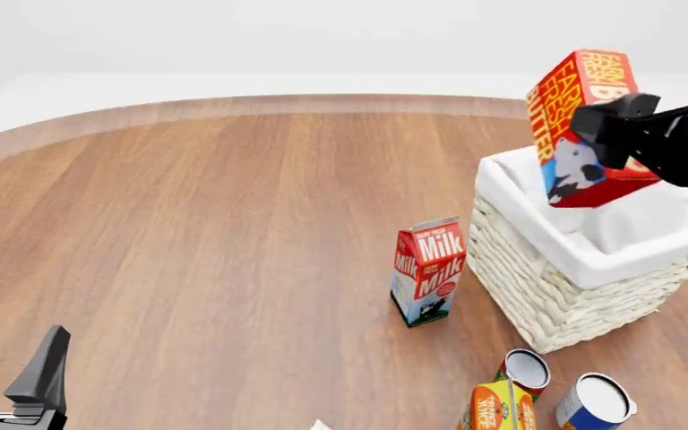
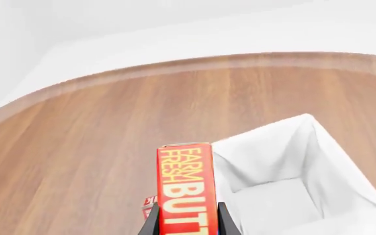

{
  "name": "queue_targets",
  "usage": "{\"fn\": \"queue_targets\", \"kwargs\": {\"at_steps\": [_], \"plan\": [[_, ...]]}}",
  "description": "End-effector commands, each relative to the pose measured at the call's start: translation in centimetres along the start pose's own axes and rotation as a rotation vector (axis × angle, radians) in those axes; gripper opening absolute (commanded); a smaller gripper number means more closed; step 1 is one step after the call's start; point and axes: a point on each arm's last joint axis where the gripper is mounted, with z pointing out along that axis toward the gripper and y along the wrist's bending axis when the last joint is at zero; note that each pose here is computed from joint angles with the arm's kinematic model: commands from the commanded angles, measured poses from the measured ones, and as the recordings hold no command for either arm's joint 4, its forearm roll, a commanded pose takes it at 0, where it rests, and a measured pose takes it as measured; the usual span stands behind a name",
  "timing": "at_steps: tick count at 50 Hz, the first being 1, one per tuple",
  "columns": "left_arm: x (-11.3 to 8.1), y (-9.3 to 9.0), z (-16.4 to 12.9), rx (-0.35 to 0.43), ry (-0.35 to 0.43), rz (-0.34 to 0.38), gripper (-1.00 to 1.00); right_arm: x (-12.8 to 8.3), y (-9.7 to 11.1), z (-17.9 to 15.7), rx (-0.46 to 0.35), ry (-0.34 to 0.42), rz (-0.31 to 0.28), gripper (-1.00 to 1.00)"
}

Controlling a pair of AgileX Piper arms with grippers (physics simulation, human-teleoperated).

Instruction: Pick up the cream cheese box and the butter, and put them in the basket.

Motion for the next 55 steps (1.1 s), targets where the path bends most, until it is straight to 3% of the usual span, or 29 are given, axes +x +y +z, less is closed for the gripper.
{"fn": "queue_targets", "kwargs": {"at_steps": [1, 14, 23, 40, 43, 55], "plan": [[0.0, 0.0, 0.0, 0.000, 0.000, 0.000, 1.00, 0.4, -1.4, 0.0, 0.058, -0.028, 0.139, -1.00], [0.0, 0.0, 0.0, 0.000, 0.000, 0.000, 1.00, 1.0, -2.1, 0.5, 0.082, -0.031, 0.182, -1.00], [0.0, 0.0, 0.0, 0.000, 0.000, 0.000, 1.00, 0.1, -2.1, 0.4, 0.087, -0.053, 0.205, -1.00], [0.0, 0.0, 0.0, 0.000, 0.000, 0.000, 1.00, 1.6, -3.5, 2.5, 0.127, -0.055, 0.254, -1.00], [0.0, 0.0, 0.0, 0.000, 0.000, 0.000, 1.00, 1.9, -3.4, 1.9, 0.118, -0.073, 0.286, -1.00], [0.0, 0.0, 0.0, 0.000, 0.000, 0.000, 1.00, 1.5, -3.9, 0.8, 0.141, -0.103, 0.316, -1.00]]}}
